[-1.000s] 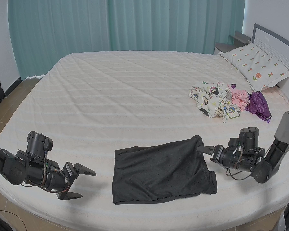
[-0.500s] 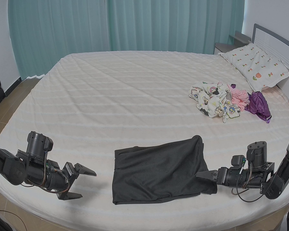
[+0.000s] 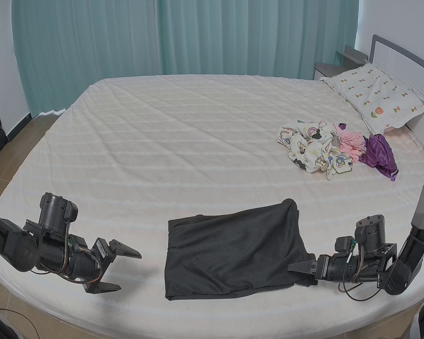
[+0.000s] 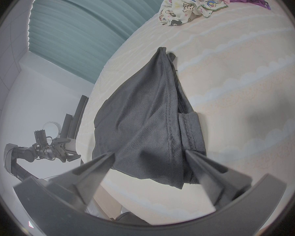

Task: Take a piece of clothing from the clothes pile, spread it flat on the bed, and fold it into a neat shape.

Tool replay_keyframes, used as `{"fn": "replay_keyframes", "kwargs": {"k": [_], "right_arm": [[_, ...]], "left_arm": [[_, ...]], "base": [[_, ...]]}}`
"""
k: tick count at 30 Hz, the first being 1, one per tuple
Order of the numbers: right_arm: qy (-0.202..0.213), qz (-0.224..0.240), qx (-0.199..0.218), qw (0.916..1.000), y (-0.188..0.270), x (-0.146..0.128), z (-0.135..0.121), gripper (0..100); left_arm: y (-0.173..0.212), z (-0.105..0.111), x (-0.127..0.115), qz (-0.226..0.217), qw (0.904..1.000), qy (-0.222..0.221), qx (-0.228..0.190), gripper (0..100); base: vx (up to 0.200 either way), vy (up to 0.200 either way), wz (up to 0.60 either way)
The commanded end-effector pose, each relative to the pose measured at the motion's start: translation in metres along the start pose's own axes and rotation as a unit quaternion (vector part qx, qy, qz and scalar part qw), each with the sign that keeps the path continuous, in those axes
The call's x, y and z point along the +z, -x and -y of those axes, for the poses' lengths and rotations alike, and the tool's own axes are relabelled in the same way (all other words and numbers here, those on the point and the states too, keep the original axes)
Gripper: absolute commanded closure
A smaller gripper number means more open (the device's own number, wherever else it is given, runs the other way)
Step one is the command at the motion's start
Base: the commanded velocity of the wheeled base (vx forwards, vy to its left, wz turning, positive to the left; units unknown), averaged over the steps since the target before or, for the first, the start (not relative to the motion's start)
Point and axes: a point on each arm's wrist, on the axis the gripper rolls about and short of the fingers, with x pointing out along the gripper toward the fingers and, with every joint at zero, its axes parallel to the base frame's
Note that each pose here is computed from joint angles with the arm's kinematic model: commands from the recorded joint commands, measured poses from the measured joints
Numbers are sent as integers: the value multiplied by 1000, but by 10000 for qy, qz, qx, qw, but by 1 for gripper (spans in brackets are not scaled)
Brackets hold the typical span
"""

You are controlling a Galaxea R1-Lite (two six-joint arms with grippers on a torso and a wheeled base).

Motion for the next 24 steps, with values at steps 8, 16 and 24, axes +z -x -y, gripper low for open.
{"fn": "replay_keyframes", "kwargs": {"k": [8, 16, 24], "right_arm": [[-44, -94, -130, 9999, 15, -11, 5, 100], [60, -62, -242, 9997, 23, -13, 11, 100], [127, -117, -268, 9995, 28, -17, 11, 100]], "left_arm": [[0, 0, 0, 1, 10000, -1, -4, 0], [-1, 1, -1, -28, 10000, -26, 3, 0], [-1, 1, -2, -33, 10000, -24, 3, 0]], "base": [[0, 0, 0], [0, 0, 0], [0, 0, 0]]}}
